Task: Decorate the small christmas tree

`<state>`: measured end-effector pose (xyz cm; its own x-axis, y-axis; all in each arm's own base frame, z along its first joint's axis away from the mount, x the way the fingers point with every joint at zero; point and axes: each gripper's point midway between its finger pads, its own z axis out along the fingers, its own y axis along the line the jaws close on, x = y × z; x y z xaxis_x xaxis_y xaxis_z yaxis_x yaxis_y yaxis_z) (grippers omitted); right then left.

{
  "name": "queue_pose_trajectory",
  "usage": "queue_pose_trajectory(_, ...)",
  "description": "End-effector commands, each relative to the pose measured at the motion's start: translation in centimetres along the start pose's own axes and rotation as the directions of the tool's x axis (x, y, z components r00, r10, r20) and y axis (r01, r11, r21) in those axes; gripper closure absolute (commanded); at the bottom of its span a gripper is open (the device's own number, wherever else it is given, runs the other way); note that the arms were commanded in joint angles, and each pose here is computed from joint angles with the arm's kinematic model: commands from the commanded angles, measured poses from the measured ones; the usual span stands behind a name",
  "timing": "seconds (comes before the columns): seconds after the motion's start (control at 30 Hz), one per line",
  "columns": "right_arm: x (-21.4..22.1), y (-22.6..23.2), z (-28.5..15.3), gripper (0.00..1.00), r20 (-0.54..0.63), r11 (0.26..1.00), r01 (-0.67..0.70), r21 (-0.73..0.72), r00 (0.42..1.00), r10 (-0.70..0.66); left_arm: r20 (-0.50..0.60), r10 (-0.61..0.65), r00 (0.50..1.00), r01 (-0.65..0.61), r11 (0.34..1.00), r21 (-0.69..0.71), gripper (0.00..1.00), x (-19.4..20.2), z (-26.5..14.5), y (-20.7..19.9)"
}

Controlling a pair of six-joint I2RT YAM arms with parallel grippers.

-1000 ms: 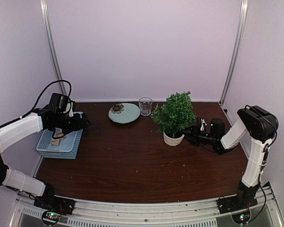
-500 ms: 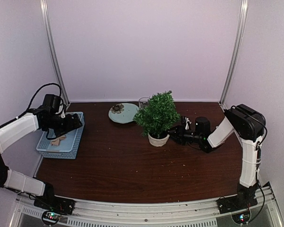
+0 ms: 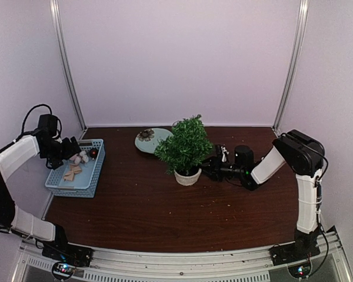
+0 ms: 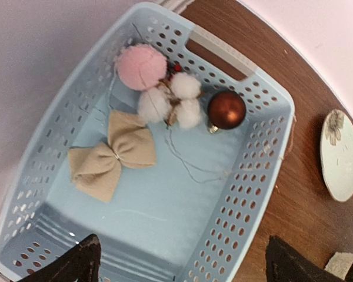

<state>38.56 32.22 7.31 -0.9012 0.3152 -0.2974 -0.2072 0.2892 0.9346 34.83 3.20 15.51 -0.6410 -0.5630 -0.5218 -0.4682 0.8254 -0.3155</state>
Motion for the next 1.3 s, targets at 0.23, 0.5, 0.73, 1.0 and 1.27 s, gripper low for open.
queue_pose_trajectory(0.23,-3.6,0.5,-4.9,0.39,0.101,1.000,0.025,0.011,0.995,-0.026,0.030,0.107,0.994,-0.111,0.976,0.189,0.14,-3.8,3.7,-4.3)
queue_pose_trajectory(0.5,-4.8,1.5,-7.8,0.33,0.137,0.996,0.073,0.060,0.987,-0.081,0.045,0.125,0.991,-0.133,0.959,0.249,0.24,-4.9,5.4,-6.2)
queue_pose_trajectory(0.73,-5.4,3.8,-9.5,0.32,0.129,0.980,0.169,0.109,0.975,-0.182,0.017,0.115,0.993,-0.116,0.966,0.232,0.35,-4.8,6.8,-5.9)
queue_pose_trajectory(1.0,-5.4,5.6,-10.2,0.31,0.107,0.965,0.230,0.127,0.964,-0.244,0.101,0.102,0.990,-0.123,0.967,0.225,0.27,-4.8,5.1,-5.2)
queue_pose_trajectory(1.27,-5.3,7.6,-10.6,0.27,0.115,0.954,0.290,0.074,0.948,-0.297,0.169,0.302,0.938,-0.333,0.919,0.211,0.22,-3.6,0.9,-4.9)
